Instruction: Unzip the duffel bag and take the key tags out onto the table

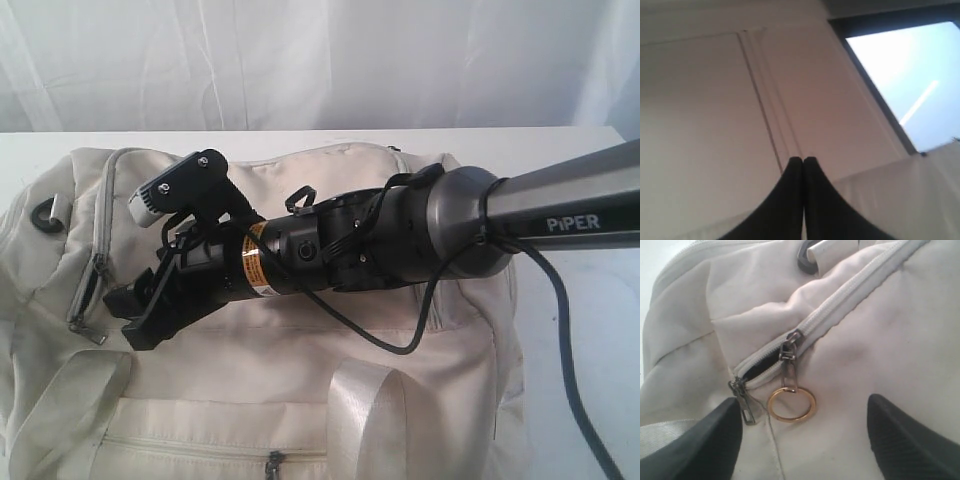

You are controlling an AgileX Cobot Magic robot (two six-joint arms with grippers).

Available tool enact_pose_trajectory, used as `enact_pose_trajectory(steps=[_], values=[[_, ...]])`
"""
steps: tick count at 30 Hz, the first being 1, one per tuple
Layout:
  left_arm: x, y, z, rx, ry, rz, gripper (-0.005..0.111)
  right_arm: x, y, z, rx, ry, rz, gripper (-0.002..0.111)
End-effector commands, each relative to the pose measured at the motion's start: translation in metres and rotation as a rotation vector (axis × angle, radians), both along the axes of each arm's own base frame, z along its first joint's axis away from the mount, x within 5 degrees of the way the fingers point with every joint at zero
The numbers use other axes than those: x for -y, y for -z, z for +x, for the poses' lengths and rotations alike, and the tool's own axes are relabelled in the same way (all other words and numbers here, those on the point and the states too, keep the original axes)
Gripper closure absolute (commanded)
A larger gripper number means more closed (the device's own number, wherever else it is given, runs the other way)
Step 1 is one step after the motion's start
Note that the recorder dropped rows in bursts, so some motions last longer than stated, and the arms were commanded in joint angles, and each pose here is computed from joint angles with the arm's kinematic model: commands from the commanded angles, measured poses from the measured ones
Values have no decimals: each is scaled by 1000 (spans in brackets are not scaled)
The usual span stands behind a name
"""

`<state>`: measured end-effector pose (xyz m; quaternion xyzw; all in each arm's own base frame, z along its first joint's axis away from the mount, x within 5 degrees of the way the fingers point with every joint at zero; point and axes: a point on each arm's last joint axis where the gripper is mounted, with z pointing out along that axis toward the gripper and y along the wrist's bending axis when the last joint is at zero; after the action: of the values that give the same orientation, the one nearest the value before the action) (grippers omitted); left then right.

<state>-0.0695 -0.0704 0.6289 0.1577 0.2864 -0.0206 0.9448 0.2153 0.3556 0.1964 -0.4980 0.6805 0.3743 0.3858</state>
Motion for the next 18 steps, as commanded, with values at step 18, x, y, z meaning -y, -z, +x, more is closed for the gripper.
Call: enact_pose_trajectory(steps=[18], values=[[-57,-8,57,27,-367,-242,107,-2,-3,0,5,-8,12,43]])
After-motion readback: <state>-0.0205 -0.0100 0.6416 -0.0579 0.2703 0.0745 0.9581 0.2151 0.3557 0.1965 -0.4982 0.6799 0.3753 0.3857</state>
